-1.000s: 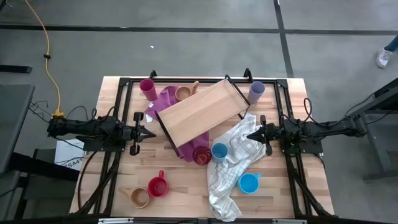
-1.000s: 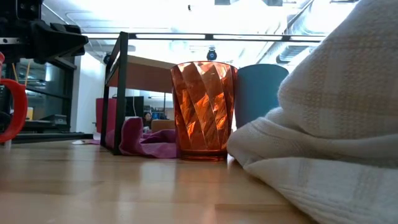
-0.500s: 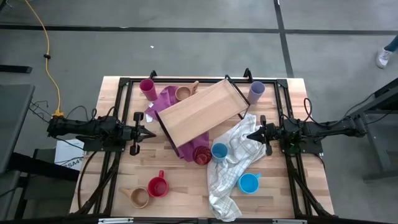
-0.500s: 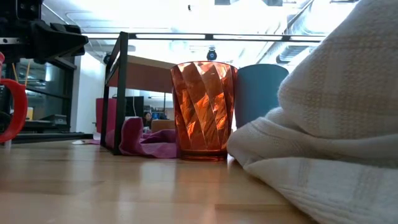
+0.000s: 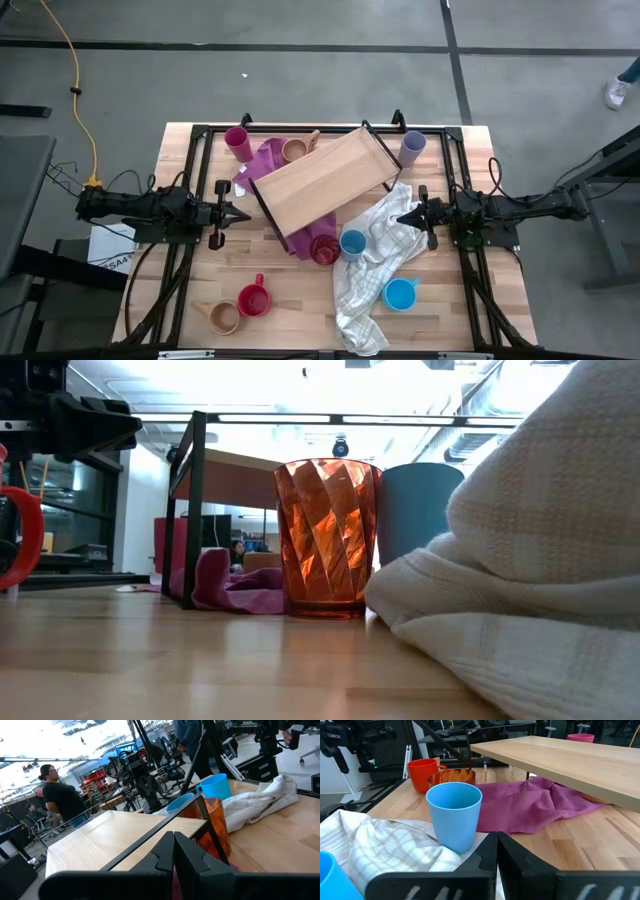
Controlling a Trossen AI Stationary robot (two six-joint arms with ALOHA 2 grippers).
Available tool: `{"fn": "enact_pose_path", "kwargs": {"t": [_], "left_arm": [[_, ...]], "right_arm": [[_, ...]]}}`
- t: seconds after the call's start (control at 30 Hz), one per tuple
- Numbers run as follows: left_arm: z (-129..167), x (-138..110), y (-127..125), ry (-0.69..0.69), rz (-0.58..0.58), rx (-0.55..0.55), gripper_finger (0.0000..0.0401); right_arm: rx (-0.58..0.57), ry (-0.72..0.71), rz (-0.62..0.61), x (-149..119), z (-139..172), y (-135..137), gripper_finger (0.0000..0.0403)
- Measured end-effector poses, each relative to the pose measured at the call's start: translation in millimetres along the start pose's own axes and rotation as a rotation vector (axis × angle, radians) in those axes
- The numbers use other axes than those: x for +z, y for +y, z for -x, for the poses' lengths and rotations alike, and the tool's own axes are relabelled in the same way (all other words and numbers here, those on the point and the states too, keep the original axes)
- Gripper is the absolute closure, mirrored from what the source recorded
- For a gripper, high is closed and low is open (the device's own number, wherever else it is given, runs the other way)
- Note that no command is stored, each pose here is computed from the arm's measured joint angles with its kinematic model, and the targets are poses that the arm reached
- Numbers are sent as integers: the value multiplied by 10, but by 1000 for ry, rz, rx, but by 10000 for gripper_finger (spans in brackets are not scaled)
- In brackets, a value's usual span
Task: Stack small to large cups/mugs on shelf
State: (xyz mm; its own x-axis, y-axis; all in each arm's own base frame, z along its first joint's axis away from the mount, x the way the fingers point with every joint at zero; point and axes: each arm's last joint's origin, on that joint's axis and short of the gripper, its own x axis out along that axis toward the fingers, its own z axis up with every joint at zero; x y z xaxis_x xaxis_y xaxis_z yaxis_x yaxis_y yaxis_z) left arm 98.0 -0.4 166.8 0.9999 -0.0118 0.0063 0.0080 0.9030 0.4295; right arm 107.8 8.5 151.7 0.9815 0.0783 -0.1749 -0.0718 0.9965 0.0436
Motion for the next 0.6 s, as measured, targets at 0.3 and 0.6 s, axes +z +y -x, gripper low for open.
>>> {"fn": "enact_pose_path", "kwargs": {"t": [0.3, 0.6], "left_arm": [[0, 0, 0, 0, 0, 0, 400], [0, -1, 0, 0, 0, 0, 400]], "right_arm": [[0, -7, -12, 6, 0, 0, 402], [-14, -47, -60, 44, 1, -3, 402]]}}
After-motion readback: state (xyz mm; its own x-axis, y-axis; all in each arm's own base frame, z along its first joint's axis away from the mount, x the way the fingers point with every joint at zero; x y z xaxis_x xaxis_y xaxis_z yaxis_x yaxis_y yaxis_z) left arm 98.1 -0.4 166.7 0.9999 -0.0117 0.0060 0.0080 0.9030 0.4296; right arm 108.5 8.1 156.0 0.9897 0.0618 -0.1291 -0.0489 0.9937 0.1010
